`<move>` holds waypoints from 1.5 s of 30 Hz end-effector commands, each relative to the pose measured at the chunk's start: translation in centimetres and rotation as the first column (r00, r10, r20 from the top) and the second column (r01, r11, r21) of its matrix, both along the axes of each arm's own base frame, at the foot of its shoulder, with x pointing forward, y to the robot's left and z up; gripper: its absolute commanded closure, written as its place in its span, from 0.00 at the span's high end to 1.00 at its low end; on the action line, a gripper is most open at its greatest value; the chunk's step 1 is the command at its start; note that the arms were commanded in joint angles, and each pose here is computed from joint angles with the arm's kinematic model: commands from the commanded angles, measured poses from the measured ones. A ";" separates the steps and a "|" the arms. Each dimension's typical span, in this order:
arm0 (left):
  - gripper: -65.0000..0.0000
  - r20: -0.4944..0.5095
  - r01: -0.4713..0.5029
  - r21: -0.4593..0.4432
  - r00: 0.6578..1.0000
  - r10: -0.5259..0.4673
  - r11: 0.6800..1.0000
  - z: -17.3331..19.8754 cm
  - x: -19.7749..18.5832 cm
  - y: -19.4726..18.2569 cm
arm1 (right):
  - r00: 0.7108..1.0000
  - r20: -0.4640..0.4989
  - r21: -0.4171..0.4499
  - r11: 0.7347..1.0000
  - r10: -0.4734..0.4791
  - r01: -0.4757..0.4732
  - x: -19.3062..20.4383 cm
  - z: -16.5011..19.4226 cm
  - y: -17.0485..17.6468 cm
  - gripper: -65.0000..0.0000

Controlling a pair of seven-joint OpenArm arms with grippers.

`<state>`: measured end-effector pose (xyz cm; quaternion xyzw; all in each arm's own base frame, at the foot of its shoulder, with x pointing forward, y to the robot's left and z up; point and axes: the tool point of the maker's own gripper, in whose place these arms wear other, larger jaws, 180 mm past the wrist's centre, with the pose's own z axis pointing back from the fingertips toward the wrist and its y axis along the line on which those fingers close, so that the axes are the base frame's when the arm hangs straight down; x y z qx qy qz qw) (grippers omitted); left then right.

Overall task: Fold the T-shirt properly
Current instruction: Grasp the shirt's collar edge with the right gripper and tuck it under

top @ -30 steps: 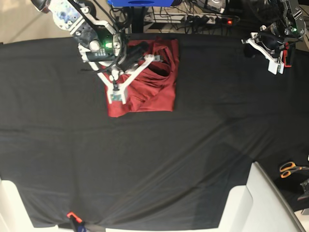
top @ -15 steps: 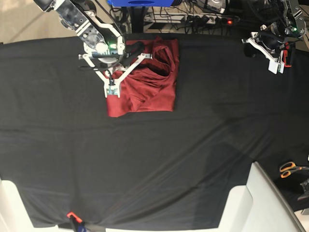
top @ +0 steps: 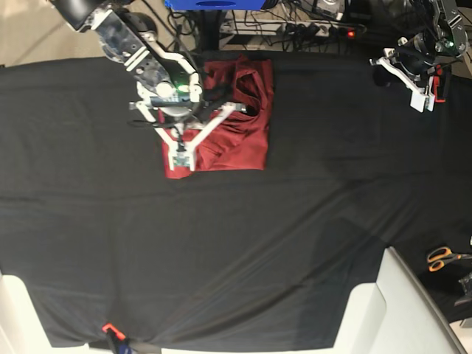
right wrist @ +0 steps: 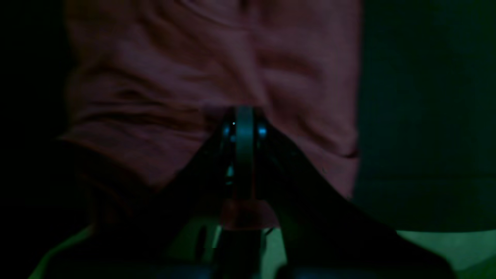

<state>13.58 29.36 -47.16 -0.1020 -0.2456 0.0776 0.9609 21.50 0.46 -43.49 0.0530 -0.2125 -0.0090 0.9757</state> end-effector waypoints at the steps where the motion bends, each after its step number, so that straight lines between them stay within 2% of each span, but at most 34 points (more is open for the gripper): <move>1: 0.00 0.026 0.000 0.010 1.000 0.000 1.000 0.7 0.3 0.6 | 1.000 0.029 0.001 1.000 -0.001 0.001 0.8 0.5 0.1 0.01; 8: 0.00 0.017 0.005 0.022 1.000 -0.006 1.000 0.8 -0.1 1.1 | 0.998 0.058 -0.012 1.000 -0.013 0.014 1.8 1.5 -1.4 0.01; 9: 0.00 0.017 0.005 0.022 1.000 -0.006 1.000 0.8 -0.1 1.1 | 0.999 0.043 0.006 1.000 -0.029 0.029 1.6 2.0 -1.7 0.01; 12: 0.00 0.018 0.007 0.026 1.000 -0.008 1.000 0.9 0.1 1.3 | 0.999 0.002 0.064 0.997 -0.051 0.051 -0.4 3.1 -1.5 0.01; 16: 0.00 0.020 0.011 0.028 1.000 -0.012 1.000 1.0 0.2 1.3 | 0.997 -0.050 0.096 0.993 -0.062 0.067 -3.3 2.2 -1.0 0.01; 18: 0.00 0.021 0.013 0.027 1.000 -0.013 1.000 1.0 0.3 1.3 | 0.990 -0.086 0.167 0.978 -0.114 0.127 -4.4 1.9 -0.3 0.01; 21: 0.00 0.023 0.011 0.029 1.000 -0.011 1.000 1.0 0.3 1.4 | 0.971 -0.114 0.259 0.937 -0.211 0.234 -4.7 1.6 -0.6 0.01; 25: 0.00 0.019 0.011 0.029 1.000 -0.011 1.000 1.0 0.1 1.4 | 0.959 -0.113 0.314 0.906 -0.261 0.284 -3.3 2.0 -0.9 0.01; 32: 0.00 0.016 0.012 0.036 1.000 -0.013 0.999 1.1 0.1 1.7 | 0.928 -0.202 0.332 0.869 -0.313 0.365 -2.9 0.3 -1.7 0.01; 34: 0.00 0.018 0.014 0.039 1.000 -0.015 0.999 1.2 0.1 1.8 | 0.911 -0.237 0.314 0.860 -0.339 0.401 -3.0 -0.8 -2.5 0.01; 40: 0.00 0.019 0.019 0.040 1.000 -0.020 0.999 1.2 0.3 1.8 | 0.895 -0.281 0.270 0.867 -0.345 0.419 -3.5 -2.8 -2.9 0.01; 45: 0.00 0.018 0.018 0.041 1.000 -0.019 0.999 1.2 0.2 1.8 | 0.901 -0.269 0.280 0.868 -0.340 0.411 -2.8 -2.4 -2.7 0.01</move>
